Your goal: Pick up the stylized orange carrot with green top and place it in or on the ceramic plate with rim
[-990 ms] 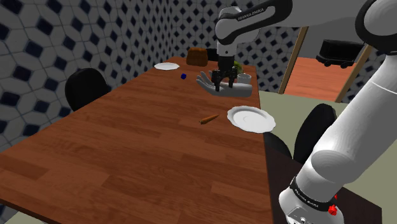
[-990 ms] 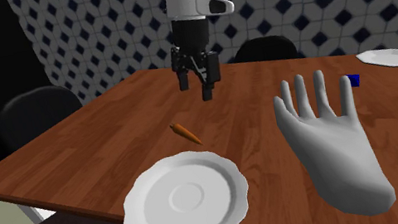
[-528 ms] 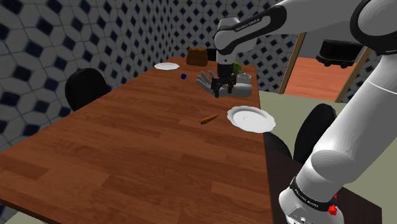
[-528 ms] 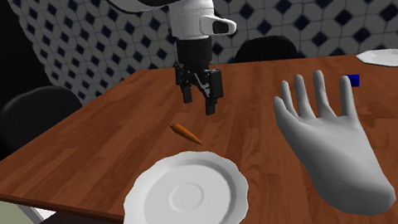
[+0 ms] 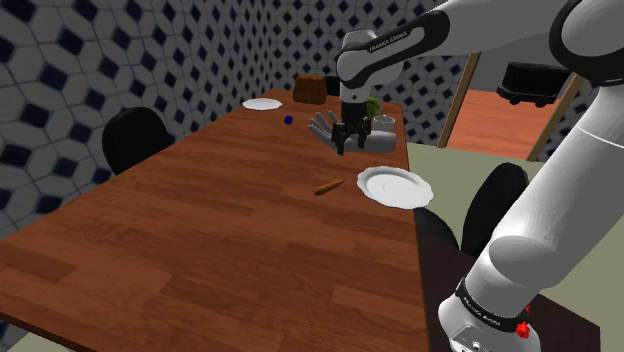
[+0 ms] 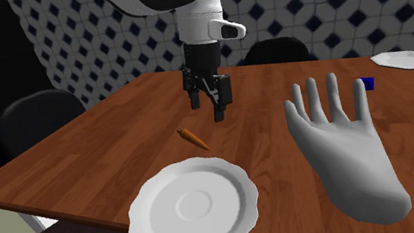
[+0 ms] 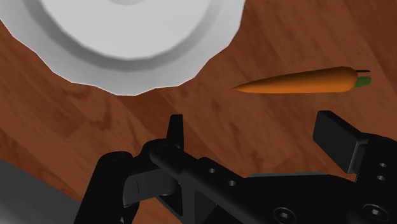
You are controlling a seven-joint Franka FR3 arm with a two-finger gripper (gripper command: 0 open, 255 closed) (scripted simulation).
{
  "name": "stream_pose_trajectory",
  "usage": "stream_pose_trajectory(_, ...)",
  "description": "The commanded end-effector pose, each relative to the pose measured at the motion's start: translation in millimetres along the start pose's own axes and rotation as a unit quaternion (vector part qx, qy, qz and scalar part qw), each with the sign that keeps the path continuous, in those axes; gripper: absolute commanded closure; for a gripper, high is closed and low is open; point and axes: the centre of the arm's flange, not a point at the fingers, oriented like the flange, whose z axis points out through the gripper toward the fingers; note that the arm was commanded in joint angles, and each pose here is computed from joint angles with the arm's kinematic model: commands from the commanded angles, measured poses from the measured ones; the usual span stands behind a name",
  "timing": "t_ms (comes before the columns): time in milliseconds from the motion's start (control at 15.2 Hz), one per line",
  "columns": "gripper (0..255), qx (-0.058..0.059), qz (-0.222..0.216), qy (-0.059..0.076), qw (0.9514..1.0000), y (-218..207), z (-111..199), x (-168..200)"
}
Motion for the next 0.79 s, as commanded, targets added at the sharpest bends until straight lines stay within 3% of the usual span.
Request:
stream_pose_trajectory(0, 255, 0.000, 0.000, 0.000, 1.0000, 0.0, 0.0, 0.0)
stream_pose_trajectory(594, 255, 0.000, 0.000, 0.000, 1.0000, 0.0, 0.0, 0.0)
stream_pose_trajectory(660, 0, 0.000, 0.000, 0.000, 1.0000, 0.0, 0.0, 0.0)
stream_pose_trajectory(726, 0, 0.005, 0.098, 0.009, 0.9952, -5.9, 9.2, -9.1)
